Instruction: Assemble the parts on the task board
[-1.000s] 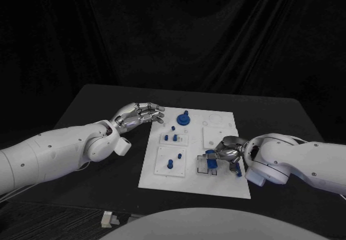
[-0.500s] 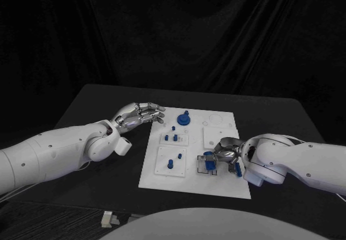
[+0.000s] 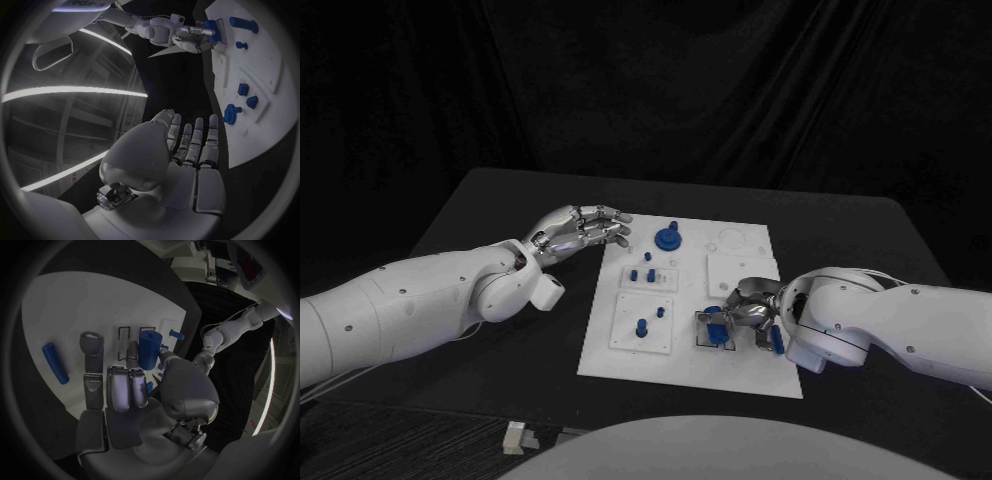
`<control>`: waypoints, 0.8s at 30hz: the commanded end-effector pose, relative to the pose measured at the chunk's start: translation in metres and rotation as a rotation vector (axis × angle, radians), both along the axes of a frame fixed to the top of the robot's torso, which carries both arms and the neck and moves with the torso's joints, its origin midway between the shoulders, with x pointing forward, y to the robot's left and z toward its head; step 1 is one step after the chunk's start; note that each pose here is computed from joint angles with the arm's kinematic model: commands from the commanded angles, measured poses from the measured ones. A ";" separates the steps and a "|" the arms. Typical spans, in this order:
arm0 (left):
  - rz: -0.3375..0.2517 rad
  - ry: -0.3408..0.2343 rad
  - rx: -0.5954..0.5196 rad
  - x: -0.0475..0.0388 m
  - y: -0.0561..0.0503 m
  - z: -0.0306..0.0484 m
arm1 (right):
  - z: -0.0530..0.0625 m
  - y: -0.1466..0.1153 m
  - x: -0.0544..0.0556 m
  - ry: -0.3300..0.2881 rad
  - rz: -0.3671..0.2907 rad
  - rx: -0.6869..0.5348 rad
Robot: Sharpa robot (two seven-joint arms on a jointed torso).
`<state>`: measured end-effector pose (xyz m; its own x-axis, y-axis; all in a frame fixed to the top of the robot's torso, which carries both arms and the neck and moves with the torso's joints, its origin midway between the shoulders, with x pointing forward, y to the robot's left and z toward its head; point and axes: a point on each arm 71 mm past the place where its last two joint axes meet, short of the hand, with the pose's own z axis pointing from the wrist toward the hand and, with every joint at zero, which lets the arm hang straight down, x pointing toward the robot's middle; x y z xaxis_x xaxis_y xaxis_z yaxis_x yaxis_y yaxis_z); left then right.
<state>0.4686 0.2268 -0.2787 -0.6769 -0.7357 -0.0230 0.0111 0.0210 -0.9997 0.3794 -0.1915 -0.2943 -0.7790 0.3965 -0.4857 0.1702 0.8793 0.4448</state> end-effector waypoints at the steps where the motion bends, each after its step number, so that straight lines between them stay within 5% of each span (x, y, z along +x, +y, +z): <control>1: -0.012 0.001 -0.016 -0.0008 -0.002 0.0004 | -0.004 -0.001 -0.003 0.037 0.020 -0.036; 24: -0.017 0.009 -0.014 -0.0012 -0.002 -0.0002 | -0.005 -0.002 -0.002 0.030 0.009 -0.037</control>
